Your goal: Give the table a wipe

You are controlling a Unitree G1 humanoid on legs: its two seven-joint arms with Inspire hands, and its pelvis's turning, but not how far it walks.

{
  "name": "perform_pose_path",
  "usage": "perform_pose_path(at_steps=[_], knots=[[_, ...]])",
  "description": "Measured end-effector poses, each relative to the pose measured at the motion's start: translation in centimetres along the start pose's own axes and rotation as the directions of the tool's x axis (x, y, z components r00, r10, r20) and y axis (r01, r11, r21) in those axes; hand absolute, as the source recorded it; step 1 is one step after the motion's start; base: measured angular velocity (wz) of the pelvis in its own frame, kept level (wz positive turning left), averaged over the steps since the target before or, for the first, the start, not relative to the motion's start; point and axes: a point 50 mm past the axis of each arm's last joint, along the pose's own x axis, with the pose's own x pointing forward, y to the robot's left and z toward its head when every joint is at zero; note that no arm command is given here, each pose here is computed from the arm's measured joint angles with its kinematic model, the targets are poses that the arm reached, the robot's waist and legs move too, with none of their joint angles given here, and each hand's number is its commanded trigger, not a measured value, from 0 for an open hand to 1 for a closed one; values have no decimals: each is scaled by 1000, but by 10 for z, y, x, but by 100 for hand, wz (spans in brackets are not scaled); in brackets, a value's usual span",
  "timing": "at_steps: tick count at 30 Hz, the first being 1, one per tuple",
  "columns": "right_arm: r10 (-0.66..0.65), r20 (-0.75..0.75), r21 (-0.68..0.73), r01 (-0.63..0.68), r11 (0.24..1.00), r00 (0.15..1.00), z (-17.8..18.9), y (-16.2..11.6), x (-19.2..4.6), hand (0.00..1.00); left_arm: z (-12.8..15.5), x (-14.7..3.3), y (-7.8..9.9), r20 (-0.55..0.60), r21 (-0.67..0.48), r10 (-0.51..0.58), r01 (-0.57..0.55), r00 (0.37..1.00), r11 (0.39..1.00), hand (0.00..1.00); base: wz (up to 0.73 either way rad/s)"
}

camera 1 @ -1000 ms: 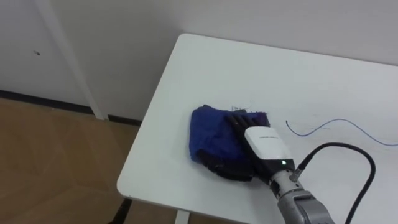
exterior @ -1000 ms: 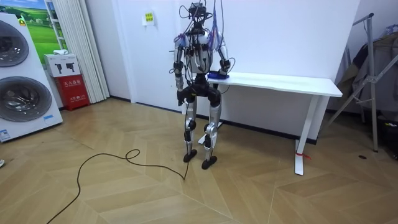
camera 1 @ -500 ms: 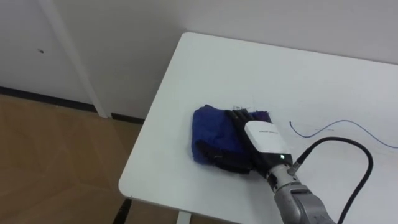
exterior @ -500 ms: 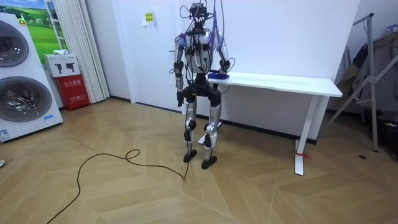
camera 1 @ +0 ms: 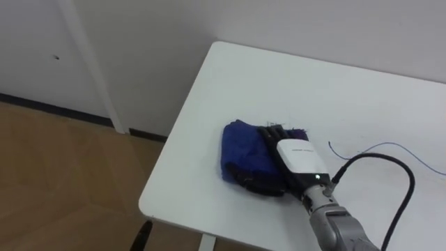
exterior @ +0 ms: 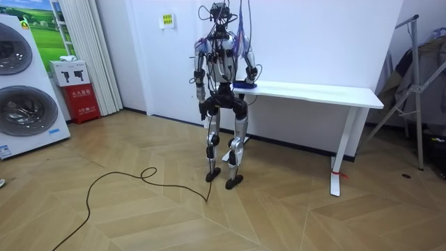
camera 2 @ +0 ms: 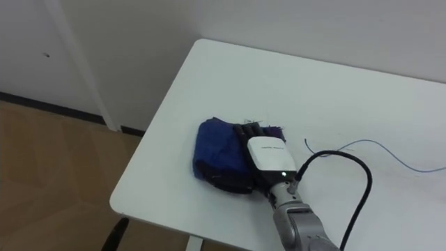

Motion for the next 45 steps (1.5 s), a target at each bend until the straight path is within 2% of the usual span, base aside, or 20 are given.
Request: perform_pose_path(at_steps=[9, 10, 11, 24, 40, 45], knots=[[1, -12, -91, -2, 996, 1000, -5, 7, -1, 1, -5, 0, -1, -34, 3, -11, 11, 999, 1000, 0, 0], [-1, -12, -92, 0, 996, 1000, -5, 7, -1, 71, -6, 0, -1, -35, 2, -9, 9, 999, 1000, 0, 0], [-4, -14, -94, 3, 996, 1000, -5, 8, -2, 100, -6, 0, 0, -36, -1, 0, 0, 999, 1000, 0, 4], [-148, -10, -86, 147, 985, 989, -10, -11, 4, 100, -9, -1, 3, -40, -17, 51, -52, 998, 998, 0, 2], [-137, -11, -53, 136, 989, 991, -11, -16, 3, 100, -6, -1, 5, -24, -22, 37, -37, 999, 999, 0, 1], [-126, -29, 5, 126, 992, 992, -12, -15, 3, 100, -5, -1, 3, -22, -27, 33, -34, 999, 999, 0, 0]])
